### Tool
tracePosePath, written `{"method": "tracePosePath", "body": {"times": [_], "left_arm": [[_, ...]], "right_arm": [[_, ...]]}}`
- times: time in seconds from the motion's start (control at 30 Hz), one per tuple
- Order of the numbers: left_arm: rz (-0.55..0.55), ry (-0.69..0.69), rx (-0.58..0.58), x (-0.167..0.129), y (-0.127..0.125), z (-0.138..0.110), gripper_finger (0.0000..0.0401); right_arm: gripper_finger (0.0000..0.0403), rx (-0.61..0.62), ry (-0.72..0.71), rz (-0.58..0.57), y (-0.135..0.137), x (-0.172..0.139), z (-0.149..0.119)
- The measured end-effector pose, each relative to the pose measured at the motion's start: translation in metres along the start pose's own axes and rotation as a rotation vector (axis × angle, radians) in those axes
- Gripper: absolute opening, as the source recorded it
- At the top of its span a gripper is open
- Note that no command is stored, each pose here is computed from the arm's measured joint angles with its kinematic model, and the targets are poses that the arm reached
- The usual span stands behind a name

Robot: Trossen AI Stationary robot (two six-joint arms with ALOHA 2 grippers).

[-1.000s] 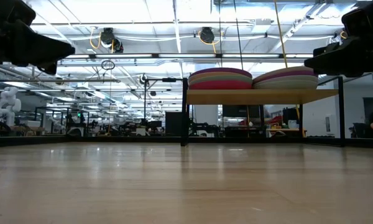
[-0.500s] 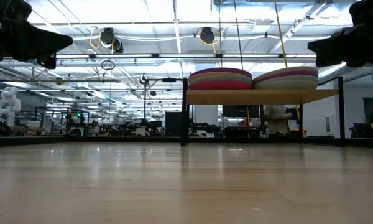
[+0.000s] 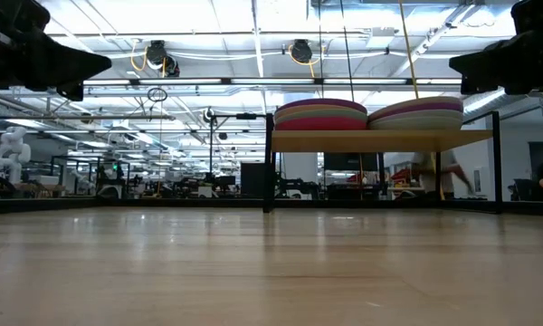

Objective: Place and stack plates onto a shelf
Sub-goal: Return to Home Position

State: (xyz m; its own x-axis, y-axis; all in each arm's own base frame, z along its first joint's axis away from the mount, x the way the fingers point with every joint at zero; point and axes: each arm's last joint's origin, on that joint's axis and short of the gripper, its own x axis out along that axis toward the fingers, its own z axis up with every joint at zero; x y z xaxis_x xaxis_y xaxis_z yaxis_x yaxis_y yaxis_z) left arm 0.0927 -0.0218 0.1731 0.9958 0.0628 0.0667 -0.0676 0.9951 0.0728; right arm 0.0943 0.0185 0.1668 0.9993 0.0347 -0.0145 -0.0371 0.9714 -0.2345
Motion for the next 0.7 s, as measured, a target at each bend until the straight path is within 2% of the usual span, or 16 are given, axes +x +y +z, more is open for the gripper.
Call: {"method": "tracePosePath", "body": {"times": [0.17,0.5,0.7], "left_arm": [[0.006,0.008,-0.032,0.0008,0.0012,-0.0008,0.0001],[-0.112,0.014,-0.079,0.001,-0.0023,-0.0016,0.0001],[-0.131,0.011,-0.04,0.001,-0.0026,-0.0016,0.0001]], "right_arm": [[0.0,0.013,-0.002,-0.002,-0.0001,0.0,0.0002],[0.0,0.014,-0.027,-0.016,-0.0005,0.0011,0.002],[0.0,0.044,-0.013,-0.011,0.0001,0.0026,0.0012]]}}
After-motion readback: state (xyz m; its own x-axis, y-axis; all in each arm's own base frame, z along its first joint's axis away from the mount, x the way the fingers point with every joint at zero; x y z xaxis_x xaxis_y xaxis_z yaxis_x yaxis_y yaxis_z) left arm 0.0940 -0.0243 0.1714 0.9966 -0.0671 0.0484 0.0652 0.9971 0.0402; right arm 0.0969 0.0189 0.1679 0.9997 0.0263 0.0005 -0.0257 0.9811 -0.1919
